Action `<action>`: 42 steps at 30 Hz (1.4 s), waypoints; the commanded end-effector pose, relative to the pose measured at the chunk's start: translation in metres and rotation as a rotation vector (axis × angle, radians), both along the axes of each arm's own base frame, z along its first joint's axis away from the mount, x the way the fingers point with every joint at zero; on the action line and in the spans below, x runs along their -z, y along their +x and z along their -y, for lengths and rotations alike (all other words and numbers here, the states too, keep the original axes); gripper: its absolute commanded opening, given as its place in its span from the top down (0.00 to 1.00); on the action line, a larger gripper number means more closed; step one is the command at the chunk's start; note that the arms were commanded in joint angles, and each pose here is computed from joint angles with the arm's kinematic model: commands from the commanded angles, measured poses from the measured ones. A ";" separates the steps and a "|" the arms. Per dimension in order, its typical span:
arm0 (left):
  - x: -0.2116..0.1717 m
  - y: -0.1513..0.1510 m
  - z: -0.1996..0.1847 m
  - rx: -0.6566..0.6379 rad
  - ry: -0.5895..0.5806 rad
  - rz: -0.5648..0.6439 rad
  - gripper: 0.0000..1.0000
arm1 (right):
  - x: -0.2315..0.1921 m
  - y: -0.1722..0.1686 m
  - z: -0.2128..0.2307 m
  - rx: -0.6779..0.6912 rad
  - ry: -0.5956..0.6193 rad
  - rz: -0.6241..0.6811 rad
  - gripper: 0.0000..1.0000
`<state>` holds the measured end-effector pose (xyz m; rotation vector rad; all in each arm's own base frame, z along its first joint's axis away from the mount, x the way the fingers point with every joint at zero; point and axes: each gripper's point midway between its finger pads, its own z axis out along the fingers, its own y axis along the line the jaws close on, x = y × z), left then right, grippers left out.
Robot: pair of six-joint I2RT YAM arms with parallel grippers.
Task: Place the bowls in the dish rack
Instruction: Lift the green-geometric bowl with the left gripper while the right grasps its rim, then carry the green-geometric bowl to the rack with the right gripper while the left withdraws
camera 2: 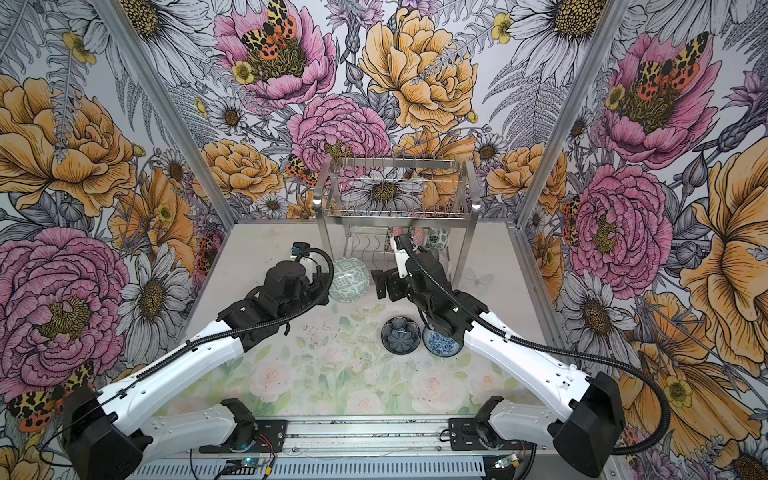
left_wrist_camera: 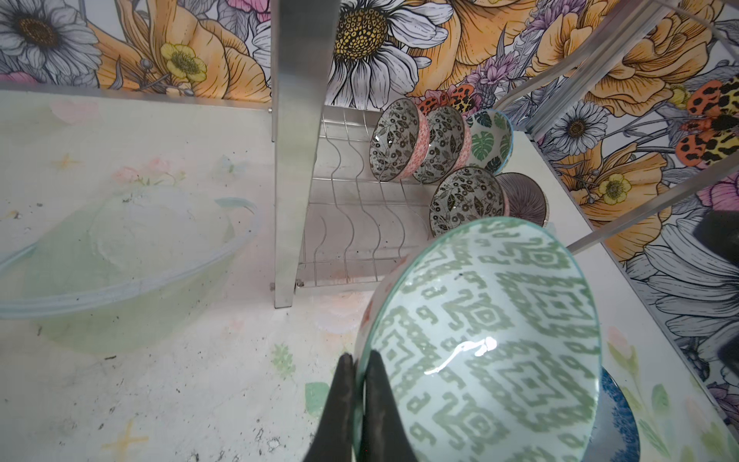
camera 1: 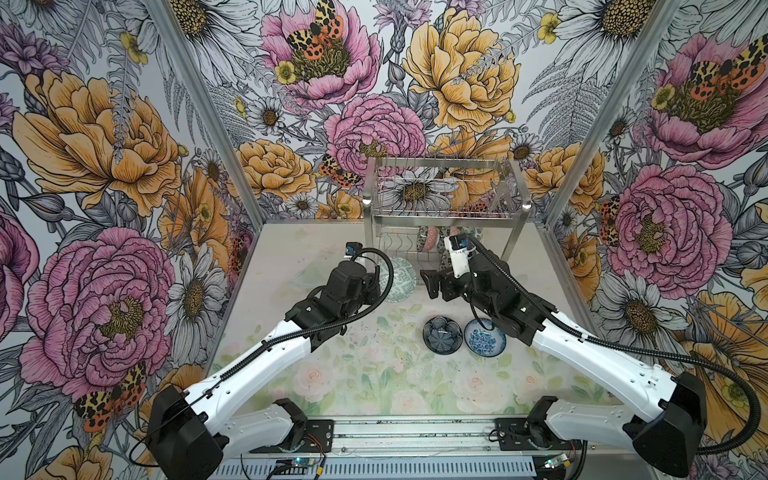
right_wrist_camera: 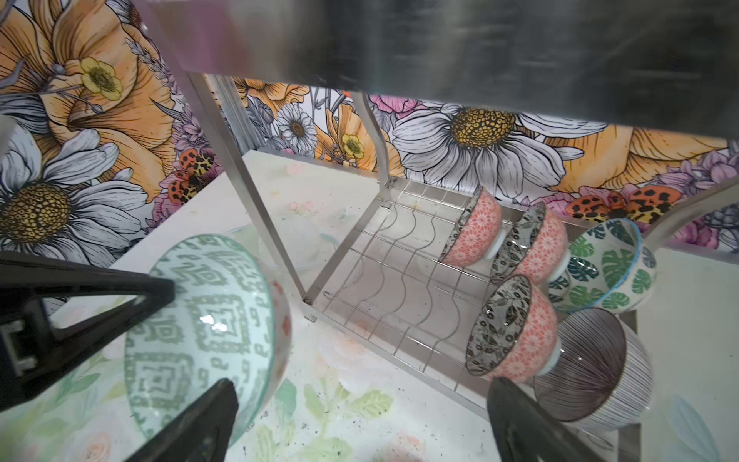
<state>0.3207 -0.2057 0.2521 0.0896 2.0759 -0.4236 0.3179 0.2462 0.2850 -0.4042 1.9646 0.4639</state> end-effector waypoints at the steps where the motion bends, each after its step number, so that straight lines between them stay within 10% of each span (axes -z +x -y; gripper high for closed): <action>1: -0.043 0.015 0.011 -0.010 -0.041 0.135 1.00 | -0.005 0.000 -0.018 -0.011 0.060 -0.029 0.01; 6: -0.057 0.020 0.023 0.009 -0.060 0.172 1.00 | 0.013 0.009 -0.030 0.028 0.071 -0.074 0.10; 24: -0.063 0.015 0.028 0.027 -0.097 0.195 1.00 | 0.030 0.031 -0.052 0.096 0.156 -0.119 0.97; 33: -0.055 0.011 0.025 0.032 -0.089 0.180 1.00 | 0.018 0.032 -0.043 0.118 0.140 -0.070 1.00; 34: -0.054 0.010 0.022 0.026 -0.074 0.172 0.94 | 0.016 0.032 -0.040 0.128 0.132 -0.060 1.00; 37: -0.049 0.009 0.008 0.012 -0.002 0.153 0.06 | 0.015 0.034 -0.029 0.168 0.086 -0.035 1.00; 42: -0.052 0.003 -0.028 -0.047 0.070 0.152 0.01 | 0.024 0.042 0.000 0.297 -0.046 0.003 1.00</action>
